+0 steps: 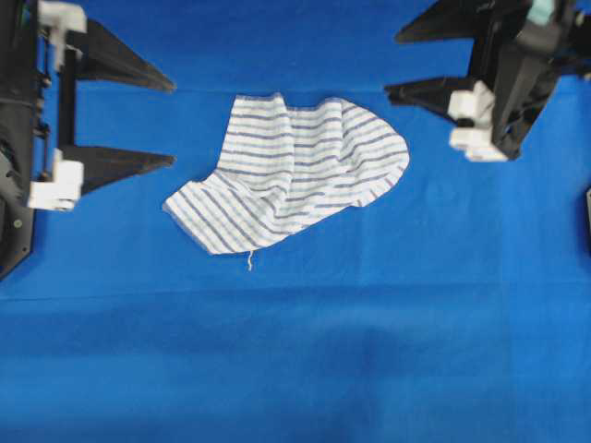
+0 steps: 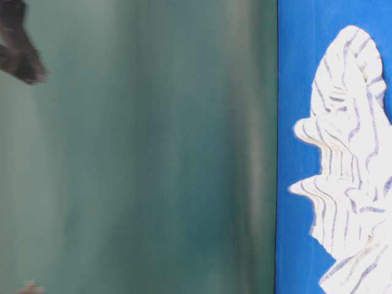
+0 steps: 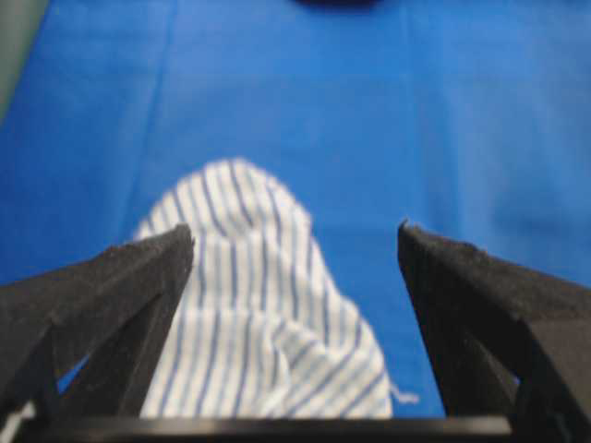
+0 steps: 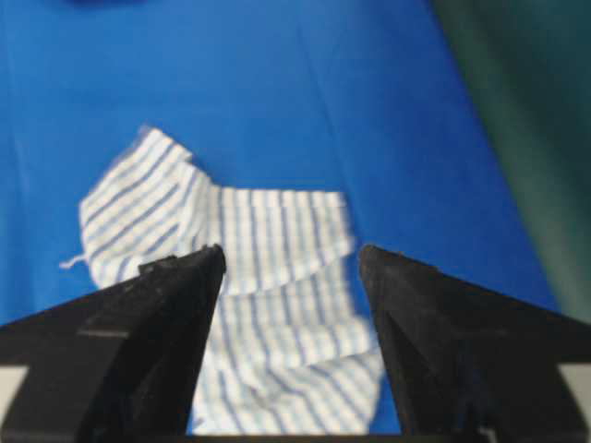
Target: Lift the towel with both arms.
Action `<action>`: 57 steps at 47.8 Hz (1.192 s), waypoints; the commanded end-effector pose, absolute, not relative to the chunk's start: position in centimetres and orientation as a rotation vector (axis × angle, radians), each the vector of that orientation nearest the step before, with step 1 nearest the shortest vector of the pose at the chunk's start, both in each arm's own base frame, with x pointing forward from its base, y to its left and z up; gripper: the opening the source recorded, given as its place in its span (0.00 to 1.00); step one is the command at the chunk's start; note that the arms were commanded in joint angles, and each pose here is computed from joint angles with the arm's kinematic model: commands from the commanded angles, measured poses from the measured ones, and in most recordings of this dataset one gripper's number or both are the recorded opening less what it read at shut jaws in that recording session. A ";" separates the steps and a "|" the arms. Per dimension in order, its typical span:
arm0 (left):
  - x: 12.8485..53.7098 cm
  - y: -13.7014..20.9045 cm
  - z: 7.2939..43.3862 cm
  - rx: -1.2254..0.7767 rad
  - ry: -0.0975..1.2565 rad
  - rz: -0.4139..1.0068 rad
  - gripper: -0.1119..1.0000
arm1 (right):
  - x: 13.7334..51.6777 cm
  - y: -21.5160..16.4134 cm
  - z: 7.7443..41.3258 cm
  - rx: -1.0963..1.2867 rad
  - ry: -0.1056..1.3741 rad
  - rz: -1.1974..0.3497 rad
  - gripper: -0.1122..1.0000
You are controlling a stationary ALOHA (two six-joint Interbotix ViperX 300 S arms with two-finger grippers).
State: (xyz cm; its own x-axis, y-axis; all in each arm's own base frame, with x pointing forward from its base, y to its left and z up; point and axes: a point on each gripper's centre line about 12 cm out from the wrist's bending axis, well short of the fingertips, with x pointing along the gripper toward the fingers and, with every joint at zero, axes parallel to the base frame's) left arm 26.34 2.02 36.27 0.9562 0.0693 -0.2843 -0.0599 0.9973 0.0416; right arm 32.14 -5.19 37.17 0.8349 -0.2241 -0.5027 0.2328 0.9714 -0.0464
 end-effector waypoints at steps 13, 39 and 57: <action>26.9 2.0 28.8 0.029 0.382 0.064 0.91 | 34.3 -4.4 30.2 0.068 0.562 -0.196 0.67; 26.1 1.4 17.7 -0.003 0.583 0.050 0.91 | 39.3 -3.3 17.6 0.087 0.744 -0.130 0.67; 26.3 1.1 12.3 -0.038 0.685 0.053 0.91 | 40.6 -2.8 11.7 0.094 0.799 -0.098 0.67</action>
